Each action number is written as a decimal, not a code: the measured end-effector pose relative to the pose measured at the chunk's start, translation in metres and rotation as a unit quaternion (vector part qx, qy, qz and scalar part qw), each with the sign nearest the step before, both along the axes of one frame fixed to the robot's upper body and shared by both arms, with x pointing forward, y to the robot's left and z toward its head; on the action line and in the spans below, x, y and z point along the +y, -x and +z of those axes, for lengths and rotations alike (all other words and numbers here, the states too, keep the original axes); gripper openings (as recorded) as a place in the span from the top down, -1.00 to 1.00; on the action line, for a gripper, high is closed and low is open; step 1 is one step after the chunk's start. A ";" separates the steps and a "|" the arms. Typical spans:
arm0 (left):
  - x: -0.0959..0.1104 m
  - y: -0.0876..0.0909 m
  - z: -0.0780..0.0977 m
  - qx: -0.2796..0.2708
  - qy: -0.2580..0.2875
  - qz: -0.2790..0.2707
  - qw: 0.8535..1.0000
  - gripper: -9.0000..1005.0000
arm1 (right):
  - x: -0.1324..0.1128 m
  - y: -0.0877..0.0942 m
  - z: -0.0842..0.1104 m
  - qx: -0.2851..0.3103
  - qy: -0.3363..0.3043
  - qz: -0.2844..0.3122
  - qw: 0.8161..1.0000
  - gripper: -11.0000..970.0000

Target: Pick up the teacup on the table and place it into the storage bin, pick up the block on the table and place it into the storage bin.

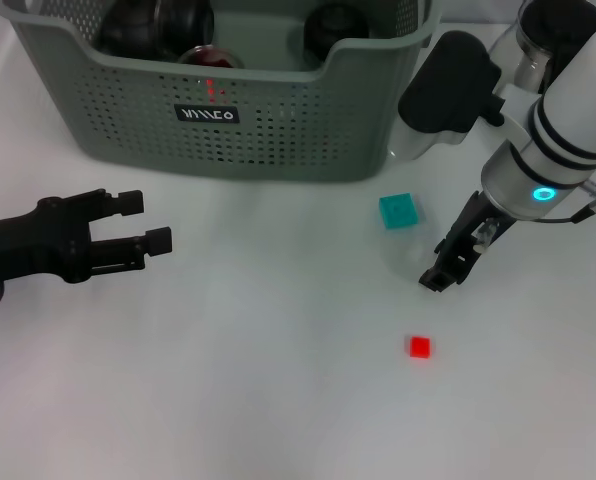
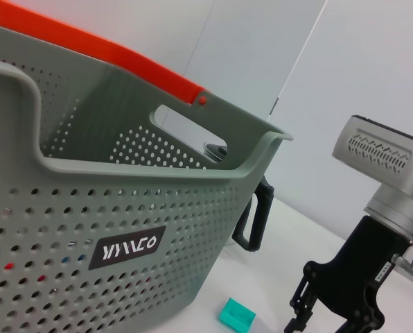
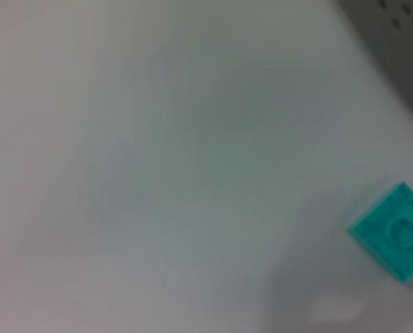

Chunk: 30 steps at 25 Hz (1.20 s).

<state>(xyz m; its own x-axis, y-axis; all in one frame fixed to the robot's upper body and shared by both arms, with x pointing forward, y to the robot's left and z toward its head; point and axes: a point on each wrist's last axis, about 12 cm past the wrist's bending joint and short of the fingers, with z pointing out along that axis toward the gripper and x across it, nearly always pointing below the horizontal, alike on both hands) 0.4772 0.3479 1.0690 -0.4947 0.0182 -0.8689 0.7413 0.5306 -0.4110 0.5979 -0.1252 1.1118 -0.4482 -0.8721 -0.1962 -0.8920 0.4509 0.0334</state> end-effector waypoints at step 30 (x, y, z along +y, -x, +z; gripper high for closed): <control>0.002 -0.006 0.005 -0.008 0.001 0.004 1.000 -0.71 | -0.033 -0.018 0.126 -0.195 -0.603 0.020 0.773 0.10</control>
